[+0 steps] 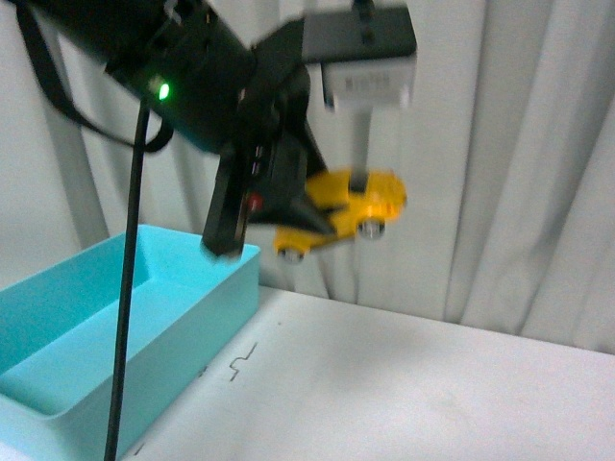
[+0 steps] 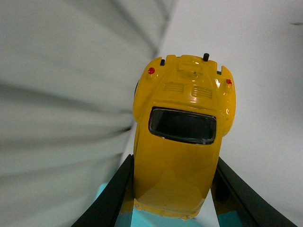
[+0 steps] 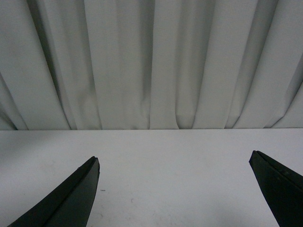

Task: Wind up and store yellow beetle toy

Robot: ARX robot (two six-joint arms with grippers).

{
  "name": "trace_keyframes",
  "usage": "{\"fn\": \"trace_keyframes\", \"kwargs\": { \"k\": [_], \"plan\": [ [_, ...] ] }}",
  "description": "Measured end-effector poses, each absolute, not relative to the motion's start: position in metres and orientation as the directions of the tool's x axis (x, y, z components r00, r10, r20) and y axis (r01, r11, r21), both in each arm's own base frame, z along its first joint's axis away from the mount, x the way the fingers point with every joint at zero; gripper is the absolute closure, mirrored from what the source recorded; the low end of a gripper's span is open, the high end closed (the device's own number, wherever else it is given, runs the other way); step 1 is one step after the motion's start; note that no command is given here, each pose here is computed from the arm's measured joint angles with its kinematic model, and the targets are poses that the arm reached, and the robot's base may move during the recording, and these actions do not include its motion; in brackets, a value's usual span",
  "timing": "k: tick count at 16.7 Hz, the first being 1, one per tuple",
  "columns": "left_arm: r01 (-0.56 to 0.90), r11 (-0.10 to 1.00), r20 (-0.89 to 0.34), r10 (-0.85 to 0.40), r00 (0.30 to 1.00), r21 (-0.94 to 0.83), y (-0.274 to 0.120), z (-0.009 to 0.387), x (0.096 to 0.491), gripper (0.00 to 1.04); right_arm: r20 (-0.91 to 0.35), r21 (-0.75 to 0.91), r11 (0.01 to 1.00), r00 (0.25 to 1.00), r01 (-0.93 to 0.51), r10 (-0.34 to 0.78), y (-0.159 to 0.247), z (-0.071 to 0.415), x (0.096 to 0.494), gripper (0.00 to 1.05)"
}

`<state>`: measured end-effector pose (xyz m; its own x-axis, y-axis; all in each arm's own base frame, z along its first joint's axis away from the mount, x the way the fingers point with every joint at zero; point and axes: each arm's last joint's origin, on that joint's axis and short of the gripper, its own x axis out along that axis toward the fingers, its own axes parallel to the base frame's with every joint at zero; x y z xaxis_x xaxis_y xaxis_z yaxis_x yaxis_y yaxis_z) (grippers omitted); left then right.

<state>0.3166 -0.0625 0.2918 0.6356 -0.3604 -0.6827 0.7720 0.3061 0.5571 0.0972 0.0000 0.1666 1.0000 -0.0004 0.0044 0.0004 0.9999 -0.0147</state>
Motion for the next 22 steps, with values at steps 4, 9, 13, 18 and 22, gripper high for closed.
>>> {"fn": "trace_keyframes", "kwargs": {
  "k": [4,9,13,18,22],
  "plan": [
    [0.510,0.697,-0.654,-0.079,0.753,0.503,0.019,0.310,0.335,0.65,0.005,-0.015,1.000,1.000,0.001,-0.001,0.000,0.167,0.097,0.07],
    [0.168,0.912,-0.774,0.207,0.598,0.374,0.083,0.249,0.360,0.65,0.005,-0.015,1.000,1.000,0.001,-0.001,0.000,0.167,0.097,0.07],
    [0.011,0.945,-0.836,0.282,0.470,0.326,0.111,0.198,0.372,0.65,0.005,-0.015,1.000,1.000,0.000,0.000,0.000,0.167,0.097,0.07],
    [-0.024,0.945,-0.858,0.306,0.411,0.326,0.112,0.153,0.384,0.65,0.005,-0.015,1.000,1.000,0.000,0.000,0.000,0.167,0.097,0.07],
    [-0.057,0.913,-0.825,0.391,0.408,0.405,0.123,0.126,0.398,0.65,0.005,-0.015,1.000,1.000,0.000,0.000,0.000,0.167,0.097,0.07]
  ]
}}
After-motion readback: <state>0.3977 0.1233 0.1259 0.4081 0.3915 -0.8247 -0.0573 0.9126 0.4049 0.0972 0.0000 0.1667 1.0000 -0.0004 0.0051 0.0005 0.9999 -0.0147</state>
